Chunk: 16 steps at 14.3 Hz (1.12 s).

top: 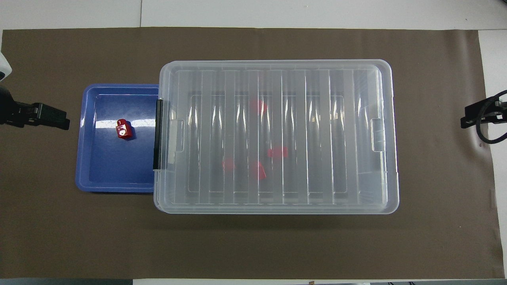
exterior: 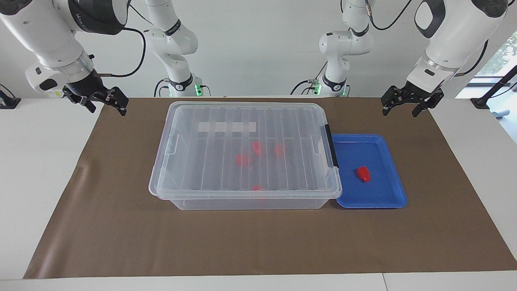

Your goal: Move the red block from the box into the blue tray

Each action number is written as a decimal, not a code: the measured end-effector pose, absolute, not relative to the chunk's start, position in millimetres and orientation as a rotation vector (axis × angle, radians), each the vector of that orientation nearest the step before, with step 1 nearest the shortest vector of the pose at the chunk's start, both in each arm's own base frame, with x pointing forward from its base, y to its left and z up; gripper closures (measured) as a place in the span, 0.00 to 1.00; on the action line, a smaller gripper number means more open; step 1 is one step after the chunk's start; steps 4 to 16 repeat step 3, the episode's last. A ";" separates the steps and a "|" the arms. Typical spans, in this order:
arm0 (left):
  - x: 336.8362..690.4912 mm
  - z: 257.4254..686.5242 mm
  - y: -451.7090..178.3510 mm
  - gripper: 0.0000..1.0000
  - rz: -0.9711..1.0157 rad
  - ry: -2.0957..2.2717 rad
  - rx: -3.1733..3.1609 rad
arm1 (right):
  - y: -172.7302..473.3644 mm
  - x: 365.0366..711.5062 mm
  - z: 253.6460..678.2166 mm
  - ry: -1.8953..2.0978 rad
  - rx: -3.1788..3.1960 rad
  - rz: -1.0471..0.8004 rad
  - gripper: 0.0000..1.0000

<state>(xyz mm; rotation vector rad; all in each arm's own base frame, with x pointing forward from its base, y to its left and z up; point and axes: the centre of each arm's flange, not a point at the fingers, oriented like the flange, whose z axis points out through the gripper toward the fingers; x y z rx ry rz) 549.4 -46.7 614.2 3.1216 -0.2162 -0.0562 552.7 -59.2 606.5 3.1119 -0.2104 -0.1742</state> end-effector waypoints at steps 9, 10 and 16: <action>547.7 618.1 -43.1 0.00 -0.045 -0.206 3.122 | -59.2 552.7 605.5 -0.210 3.112 -0.177 0.00; 547.7 618.1 -43.1 0.00 -0.045 -0.206 3.122 | -59.2 552.7 605.5 -0.210 3.112 -0.177 0.00; 547.7 618.1 -43.1 0.00 -0.045 -0.206 3.122 | -59.2 552.7 605.5 -0.210 3.112 -0.177 0.00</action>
